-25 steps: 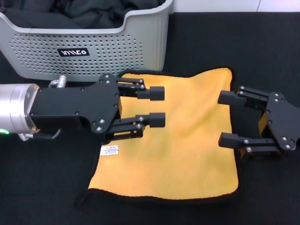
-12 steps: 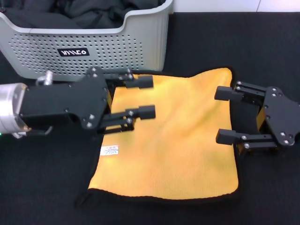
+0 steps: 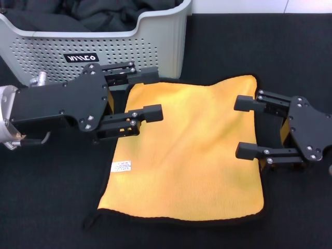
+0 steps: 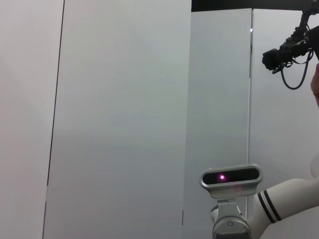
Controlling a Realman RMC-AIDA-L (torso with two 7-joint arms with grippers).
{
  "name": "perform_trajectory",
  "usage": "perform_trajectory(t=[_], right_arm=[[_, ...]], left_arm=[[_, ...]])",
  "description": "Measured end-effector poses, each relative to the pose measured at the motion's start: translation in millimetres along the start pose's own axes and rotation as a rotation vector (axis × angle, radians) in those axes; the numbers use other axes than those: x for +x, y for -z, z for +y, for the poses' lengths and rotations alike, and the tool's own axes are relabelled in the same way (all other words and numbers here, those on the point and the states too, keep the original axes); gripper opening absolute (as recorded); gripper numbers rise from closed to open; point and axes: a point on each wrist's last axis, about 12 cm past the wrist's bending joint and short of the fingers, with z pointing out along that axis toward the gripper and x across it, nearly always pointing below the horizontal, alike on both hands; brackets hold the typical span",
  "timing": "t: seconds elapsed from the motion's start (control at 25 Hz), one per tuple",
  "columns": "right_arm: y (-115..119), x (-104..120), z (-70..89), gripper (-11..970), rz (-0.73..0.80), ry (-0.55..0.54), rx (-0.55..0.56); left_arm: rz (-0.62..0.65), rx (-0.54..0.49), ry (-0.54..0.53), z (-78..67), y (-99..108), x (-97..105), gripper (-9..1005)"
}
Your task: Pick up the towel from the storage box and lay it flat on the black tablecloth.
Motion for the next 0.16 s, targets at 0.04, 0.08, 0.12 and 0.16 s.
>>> perform_trajectory(t=[0.04,0.08,0.12,0.16], right_arm=[[-0.2,-0.1,0.0,856,-0.003,0.0,0.0],[-0.5,0.0,0.1,856,-0.004,-0.001,0.0],[-0.7,0.1,0.2,856,-0.004,-0.001,0.0],[-0.7,0.2,0.2,856,-0.005,-0.002,0.0]], left_arm=[[0.002,0.0,0.001,-0.5,0.3,0.6,629],[0.003,-0.001,0.002,-1.1,0.8,1.2,636],[0.003,-0.003,0.002,-1.7,1.1,2.0,636],[0.002,-0.005,0.003,-2.2,1.2,2.6,636]])
